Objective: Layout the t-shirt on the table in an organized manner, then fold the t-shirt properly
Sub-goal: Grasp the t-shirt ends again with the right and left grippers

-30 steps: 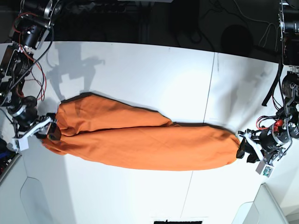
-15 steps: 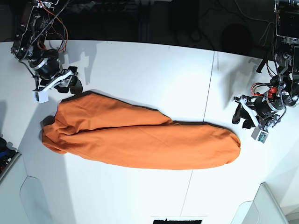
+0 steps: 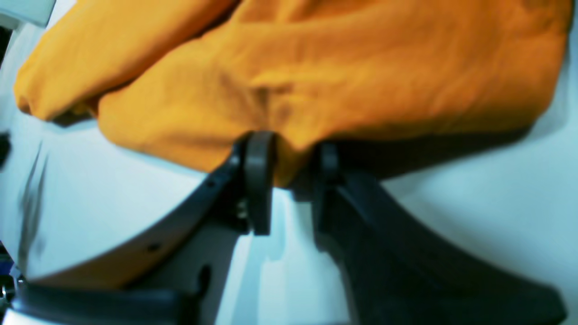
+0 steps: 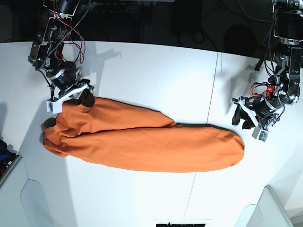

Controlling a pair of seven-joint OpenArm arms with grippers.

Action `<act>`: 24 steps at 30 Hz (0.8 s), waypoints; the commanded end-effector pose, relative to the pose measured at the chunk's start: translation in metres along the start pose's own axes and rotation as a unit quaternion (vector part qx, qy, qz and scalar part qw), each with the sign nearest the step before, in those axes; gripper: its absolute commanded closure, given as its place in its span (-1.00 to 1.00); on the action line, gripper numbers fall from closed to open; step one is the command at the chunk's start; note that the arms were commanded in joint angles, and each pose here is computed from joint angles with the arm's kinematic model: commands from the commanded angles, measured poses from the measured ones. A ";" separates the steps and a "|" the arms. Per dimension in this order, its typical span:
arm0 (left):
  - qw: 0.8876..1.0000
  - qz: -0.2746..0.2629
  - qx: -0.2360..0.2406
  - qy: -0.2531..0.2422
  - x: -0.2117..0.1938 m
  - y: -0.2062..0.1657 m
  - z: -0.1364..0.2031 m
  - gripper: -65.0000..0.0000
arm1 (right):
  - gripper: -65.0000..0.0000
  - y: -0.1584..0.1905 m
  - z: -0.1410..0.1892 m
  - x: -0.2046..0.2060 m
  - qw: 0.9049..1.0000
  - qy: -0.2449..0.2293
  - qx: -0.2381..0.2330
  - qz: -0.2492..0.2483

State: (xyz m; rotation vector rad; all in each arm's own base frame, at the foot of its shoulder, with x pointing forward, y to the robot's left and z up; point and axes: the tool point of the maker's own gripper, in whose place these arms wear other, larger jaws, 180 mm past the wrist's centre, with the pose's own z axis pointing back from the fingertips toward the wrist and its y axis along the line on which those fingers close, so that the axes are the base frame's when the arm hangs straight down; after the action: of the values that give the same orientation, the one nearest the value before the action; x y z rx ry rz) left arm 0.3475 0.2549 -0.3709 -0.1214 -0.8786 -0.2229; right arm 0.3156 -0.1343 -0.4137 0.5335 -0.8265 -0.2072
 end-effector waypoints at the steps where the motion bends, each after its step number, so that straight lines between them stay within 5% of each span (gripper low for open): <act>1: 1.000 0.002 0.011 -0.023 0.014 0.011 0.001 0.04 | 0.56 0.003 -0.001 0.014 1.000 -0.016 0.005 0.008; 5: 0.999 0.029 0.011 -0.015 0.000 0.011 -0.008 0.01 | 0.56 0.004 -0.002 0.016 1.000 -0.018 0.006 0.008; 12: 0.996 0.045 0.011 -0.076 0.038 -0.001 -0.023 0.01 | 0.56 0.003 -0.001 0.010 1.000 -0.006 0.005 0.010; 24: 0.998 0.051 0.021 -0.042 0.026 0.000 -0.052 0.01 | 0.56 0.002 -0.001 0.007 1.000 0.002 0.002 0.012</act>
State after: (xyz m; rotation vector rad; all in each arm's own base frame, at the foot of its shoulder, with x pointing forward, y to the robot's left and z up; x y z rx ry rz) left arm 0.3919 0.2381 -0.3994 -0.1365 -0.9121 -0.0980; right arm 0.3161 -0.1329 -0.4158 0.5310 -0.8087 -0.1985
